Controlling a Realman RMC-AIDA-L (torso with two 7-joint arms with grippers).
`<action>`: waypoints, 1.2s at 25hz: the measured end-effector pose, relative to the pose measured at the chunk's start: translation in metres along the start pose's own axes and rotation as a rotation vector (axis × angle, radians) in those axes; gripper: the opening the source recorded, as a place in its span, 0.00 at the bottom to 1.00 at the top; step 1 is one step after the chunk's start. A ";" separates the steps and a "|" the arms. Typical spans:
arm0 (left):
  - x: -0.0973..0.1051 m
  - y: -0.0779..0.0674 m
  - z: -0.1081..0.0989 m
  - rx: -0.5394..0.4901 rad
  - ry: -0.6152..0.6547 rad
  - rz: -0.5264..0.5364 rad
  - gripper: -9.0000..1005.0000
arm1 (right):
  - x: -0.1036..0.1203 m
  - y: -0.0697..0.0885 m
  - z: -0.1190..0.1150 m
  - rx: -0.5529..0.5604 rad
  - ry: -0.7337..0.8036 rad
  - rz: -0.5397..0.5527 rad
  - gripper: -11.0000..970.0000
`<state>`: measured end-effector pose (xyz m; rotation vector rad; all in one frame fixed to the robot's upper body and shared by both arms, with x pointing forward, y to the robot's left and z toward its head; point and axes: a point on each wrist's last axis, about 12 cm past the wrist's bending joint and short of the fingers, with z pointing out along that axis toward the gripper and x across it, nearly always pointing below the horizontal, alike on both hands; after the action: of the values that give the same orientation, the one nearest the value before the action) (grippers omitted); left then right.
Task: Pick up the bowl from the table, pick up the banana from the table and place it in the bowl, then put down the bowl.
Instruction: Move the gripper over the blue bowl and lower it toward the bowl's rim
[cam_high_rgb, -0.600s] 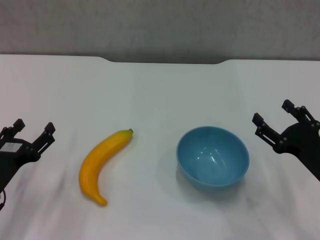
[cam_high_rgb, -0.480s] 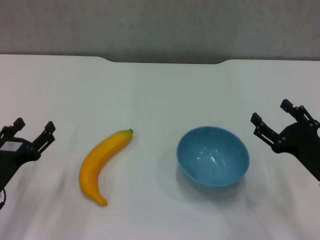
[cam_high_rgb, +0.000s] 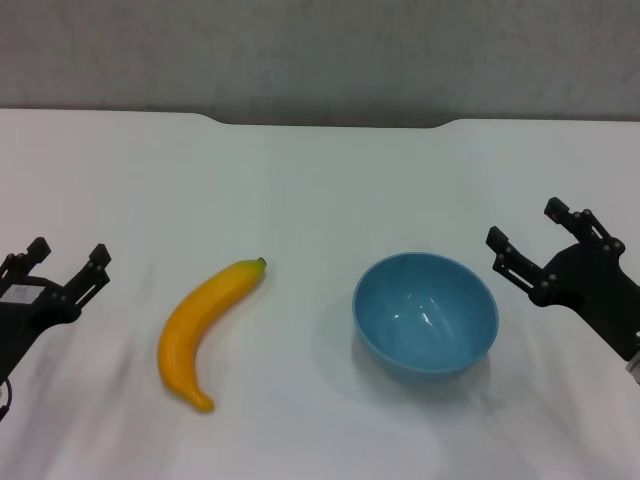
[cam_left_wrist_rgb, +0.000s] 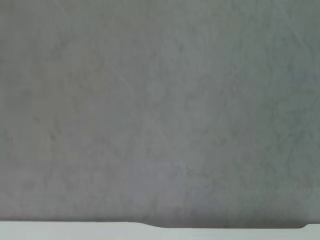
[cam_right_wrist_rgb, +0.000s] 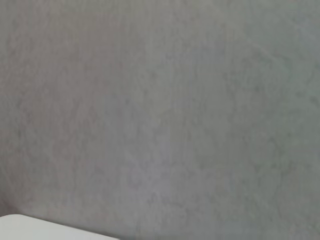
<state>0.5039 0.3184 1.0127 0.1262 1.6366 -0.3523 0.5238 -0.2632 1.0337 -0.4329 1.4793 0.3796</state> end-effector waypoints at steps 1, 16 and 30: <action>0.000 0.001 0.000 0.000 0.001 -0.008 0.88 | 0.000 0.000 0.001 0.001 0.006 0.001 0.91; -0.060 0.000 0.027 0.088 0.083 -0.081 0.87 | -0.055 -0.008 0.031 0.112 0.246 -0.068 0.91; -0.094 0.005 0.039 -0.065 0.429 -0.102 0.87 | -0.101 0.010 0.078 0.188 0.750 0.000 0.91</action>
<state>0.5519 0.3232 1.1028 0.0724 2.0818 -0.3663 0.5805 -0.2135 1.1371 -0.4455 2.2201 0.0651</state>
